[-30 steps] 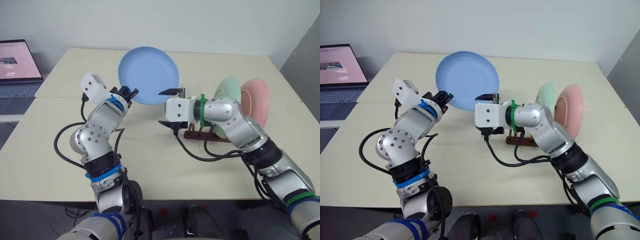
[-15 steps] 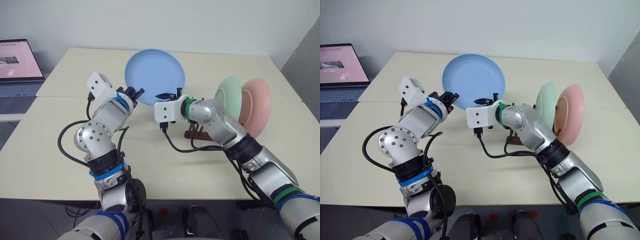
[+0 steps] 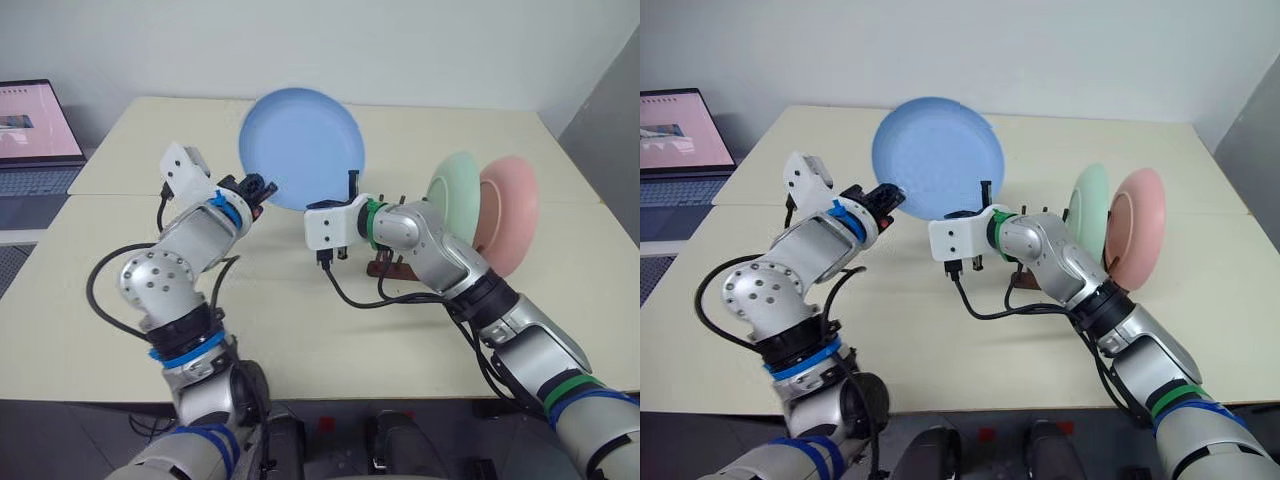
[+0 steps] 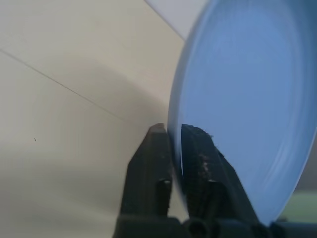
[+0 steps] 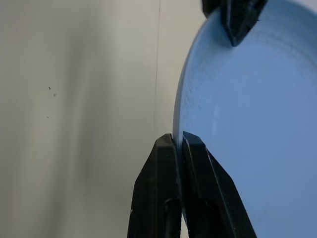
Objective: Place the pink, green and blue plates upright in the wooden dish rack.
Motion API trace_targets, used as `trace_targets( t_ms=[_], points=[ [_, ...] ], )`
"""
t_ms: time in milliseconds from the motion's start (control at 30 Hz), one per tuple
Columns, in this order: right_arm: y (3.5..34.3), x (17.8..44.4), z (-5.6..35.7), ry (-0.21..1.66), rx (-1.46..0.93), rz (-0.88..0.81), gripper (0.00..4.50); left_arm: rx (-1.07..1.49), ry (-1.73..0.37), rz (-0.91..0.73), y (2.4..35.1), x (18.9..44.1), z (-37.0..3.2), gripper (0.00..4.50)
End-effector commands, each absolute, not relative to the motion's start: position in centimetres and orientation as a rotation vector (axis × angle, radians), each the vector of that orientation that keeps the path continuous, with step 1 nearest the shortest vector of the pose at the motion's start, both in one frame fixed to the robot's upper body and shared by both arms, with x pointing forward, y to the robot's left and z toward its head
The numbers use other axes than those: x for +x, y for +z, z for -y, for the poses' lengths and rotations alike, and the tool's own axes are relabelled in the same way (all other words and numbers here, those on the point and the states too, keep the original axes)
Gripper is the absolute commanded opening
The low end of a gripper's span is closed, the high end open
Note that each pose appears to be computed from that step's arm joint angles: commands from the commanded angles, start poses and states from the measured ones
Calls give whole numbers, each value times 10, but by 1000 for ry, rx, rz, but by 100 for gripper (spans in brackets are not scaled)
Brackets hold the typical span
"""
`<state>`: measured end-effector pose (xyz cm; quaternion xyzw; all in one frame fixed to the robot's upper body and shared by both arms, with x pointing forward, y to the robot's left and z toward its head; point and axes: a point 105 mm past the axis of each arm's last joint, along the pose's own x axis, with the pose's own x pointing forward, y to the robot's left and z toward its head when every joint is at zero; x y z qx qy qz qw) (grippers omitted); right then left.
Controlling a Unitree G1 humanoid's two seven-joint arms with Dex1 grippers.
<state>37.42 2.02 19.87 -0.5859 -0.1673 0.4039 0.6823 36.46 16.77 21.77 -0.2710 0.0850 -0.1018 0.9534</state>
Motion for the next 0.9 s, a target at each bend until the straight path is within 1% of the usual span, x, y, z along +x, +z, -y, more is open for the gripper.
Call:
trace_targets(
  t_ms=[33, 100, 200, 300, 367, 400, 467, 533, 600, 700, 800, 900],
  points=[
    [239, 375, -9, 805, -1267, 473, 0, -493, -382, -74, 238, 353, -173, 176],
    [243, 375, -7, 802, -1259, 481, 0, -434, -437, 9, 252, 347, -191, 238],
    [251, 370, -7, 826, -1199, 494, 0, -307, -479, 90, 261, 341, -211, 331],
    [281, 357, -4, 873, -924, 496, 0, -23, -511, 126, 251, 334, -224, 422],
    [295, 350, 0, 900, -788, 493, 0, 123, -563, 123, 239, 331, -218, 422],
    [307, 342, 3, 925, -649, 485, 0, 180, -616, 131, 235, 329, -208, 422],
    [320, 331, 6, 969, -483, 474, 0, 231, -682, 151, 231, 326, -196, 422],
    [342, 314, 19, 1020, -230, 465, 0, 262, -805, 169, 230, 319, -171, 422],
    [350, 301, 28, 1058, -93, 435, 0, 294, -880, 174, 227, 315, -158, 422],
    [351, 285, 45, 1084, 22, 387, 0, 313, -971, 182, 224, 311, -145, 422],
    [345, 272, 59, 1111, 131, 327, 0, 328, -1036, 219, 229, 308, -135, 422],
    [328, 262, 70, 1113, 231, 244, 0, 318, -1106, 211, 231, 308, -129, 422]
  ],
)
